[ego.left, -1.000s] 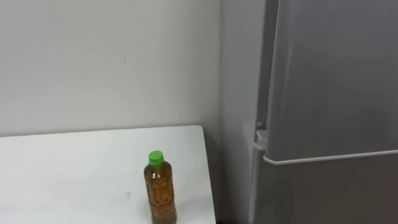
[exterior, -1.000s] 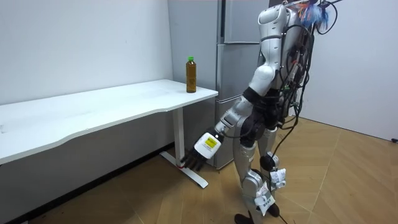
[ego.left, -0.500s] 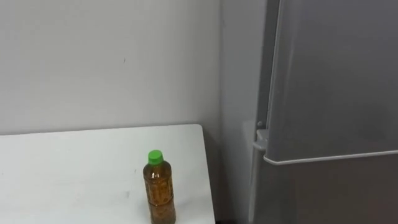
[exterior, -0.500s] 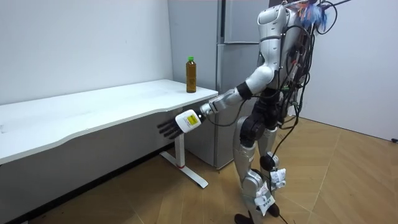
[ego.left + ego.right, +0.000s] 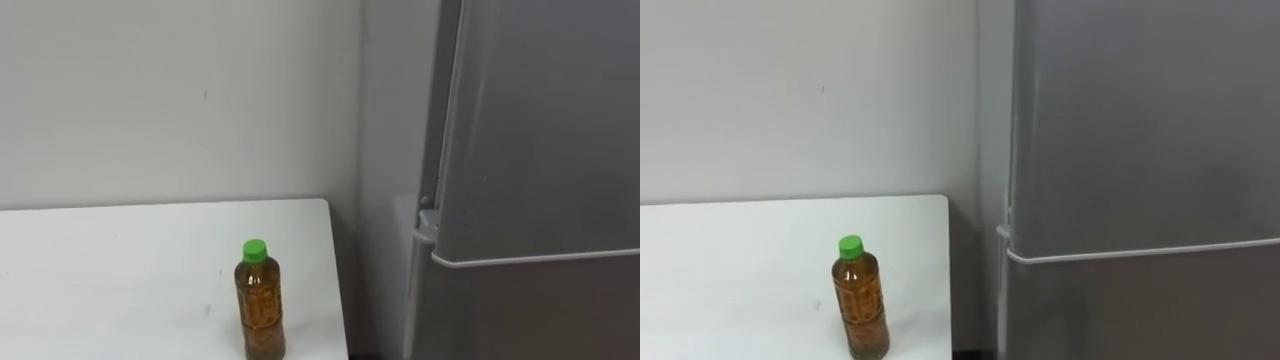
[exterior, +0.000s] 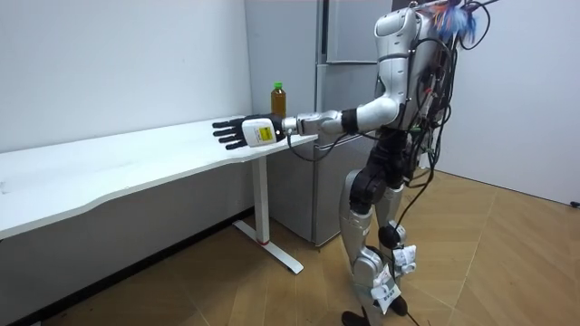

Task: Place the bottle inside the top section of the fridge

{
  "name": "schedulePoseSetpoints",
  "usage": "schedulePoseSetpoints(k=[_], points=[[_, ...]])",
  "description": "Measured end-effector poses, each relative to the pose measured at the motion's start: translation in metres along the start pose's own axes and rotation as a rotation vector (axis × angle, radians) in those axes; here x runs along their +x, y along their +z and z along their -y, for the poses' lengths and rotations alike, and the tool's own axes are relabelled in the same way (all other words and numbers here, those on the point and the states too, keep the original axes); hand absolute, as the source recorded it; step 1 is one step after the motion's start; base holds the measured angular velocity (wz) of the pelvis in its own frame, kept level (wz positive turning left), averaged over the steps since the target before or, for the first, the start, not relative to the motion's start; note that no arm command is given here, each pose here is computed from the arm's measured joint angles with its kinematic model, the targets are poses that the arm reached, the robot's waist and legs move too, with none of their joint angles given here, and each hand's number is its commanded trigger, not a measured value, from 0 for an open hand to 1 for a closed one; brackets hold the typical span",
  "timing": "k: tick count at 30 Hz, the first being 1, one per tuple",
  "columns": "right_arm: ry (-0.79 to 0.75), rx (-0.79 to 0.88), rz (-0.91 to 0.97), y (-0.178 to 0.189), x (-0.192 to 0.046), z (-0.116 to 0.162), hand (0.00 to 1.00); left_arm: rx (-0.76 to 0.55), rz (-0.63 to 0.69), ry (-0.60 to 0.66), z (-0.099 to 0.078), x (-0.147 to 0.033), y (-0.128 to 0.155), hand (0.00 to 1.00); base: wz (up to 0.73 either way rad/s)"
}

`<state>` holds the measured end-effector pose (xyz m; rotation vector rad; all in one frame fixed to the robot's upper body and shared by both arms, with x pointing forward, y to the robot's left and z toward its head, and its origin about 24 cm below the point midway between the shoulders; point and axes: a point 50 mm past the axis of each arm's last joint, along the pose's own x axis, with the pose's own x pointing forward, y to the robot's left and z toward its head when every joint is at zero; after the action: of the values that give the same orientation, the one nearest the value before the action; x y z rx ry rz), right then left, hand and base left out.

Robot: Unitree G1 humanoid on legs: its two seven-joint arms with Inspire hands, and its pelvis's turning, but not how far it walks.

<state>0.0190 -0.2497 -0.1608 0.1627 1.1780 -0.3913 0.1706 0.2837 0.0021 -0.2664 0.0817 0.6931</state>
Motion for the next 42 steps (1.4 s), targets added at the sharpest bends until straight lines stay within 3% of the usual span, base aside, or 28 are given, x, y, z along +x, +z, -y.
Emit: schedulePoseSetpoints(k=[6,18,35,42], points=[[0.003,0.000,-0.012,-0.004,-0.001,0.000,0.00,-0.014,0.064,-0.017,0.009,0.001,0.015,0.00,0.03],[0.015,0.004,0.002,0.001,0.001,-0.002,0.00,-0.076,0.290,-0.190,0.051,0.005,0.068,0.00,0.00],[0.052,0.013,0.003,0.010,0.005,-0.012,0.00,-0.136,0.504,-0.648,0.110,-0.023,0.123,0.00,0.00],[0.065,0.000,0.004,0.013,0.006,-0.015,0.00,-0.182,0.450,-0.828,0.136,-0.032,0.119,0.00,-0.07]])
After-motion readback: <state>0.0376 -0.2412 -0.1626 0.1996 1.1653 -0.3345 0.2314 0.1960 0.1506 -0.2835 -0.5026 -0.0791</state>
